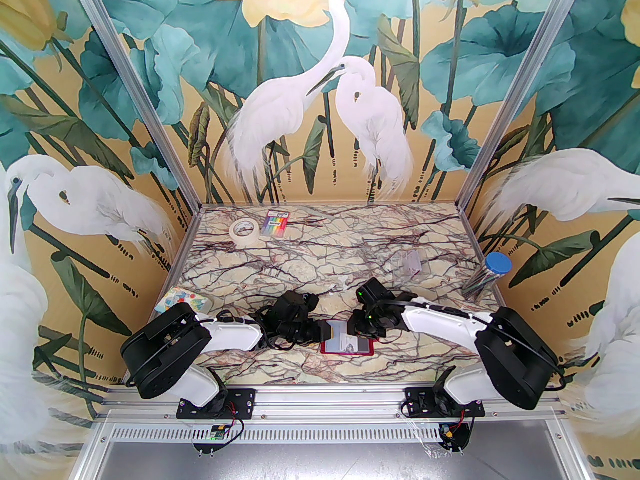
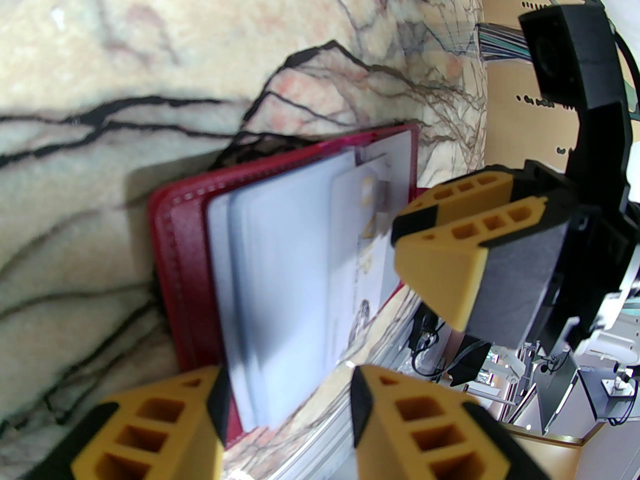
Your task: Put the credit cards into the card holder
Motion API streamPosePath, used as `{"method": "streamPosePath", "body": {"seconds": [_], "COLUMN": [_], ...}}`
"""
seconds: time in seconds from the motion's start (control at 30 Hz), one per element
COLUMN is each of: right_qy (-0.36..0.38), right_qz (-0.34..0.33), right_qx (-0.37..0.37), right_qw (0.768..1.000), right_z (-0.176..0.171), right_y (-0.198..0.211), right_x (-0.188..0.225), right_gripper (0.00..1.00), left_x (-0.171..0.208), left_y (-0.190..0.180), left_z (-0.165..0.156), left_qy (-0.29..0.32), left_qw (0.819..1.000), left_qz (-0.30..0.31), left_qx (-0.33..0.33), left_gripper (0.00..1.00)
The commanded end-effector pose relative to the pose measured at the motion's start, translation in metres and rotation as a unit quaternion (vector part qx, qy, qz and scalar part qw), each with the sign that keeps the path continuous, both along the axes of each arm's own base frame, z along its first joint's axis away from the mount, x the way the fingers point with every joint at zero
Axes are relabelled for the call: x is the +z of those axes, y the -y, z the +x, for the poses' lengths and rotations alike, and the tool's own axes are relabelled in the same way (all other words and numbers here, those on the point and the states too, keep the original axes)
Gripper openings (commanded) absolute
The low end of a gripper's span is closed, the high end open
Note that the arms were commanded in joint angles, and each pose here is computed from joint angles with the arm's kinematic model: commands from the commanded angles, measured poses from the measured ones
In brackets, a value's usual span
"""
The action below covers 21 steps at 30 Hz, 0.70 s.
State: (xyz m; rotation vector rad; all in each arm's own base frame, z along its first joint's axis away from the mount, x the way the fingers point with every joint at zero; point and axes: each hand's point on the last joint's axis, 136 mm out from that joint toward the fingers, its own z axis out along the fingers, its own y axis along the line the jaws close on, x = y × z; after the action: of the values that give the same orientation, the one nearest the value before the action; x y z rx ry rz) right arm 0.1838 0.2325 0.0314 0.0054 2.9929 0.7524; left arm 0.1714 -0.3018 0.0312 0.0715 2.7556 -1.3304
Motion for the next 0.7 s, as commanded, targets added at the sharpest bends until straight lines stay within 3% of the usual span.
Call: {"method": "streamPosePath", "body": {"seconds": [0.0,0.67], "right_qy": [0.016,-0.005], "right_qz": [-0.025,-0.036], "right_qx": [0.001,0.010], "right_qw": [1.000,0.999], "right_z": [0.003,-0.002], "right_y": [0.007,0.003], "right_x": [0.004,-0.012], "right_gripper": [0.25,0.24], "left_x": [-0.032,-0.033], "left_y": [-0.015,-0.016], "left_z": [-0.005,-0.005], "left_qy": [-0.012,-0.012], "left_qw": [0.998,0.998], "left_qz": [0.063,0.062], "left_qx": [0.008,0.008], "left_gripper": [0.46,0.46]}}
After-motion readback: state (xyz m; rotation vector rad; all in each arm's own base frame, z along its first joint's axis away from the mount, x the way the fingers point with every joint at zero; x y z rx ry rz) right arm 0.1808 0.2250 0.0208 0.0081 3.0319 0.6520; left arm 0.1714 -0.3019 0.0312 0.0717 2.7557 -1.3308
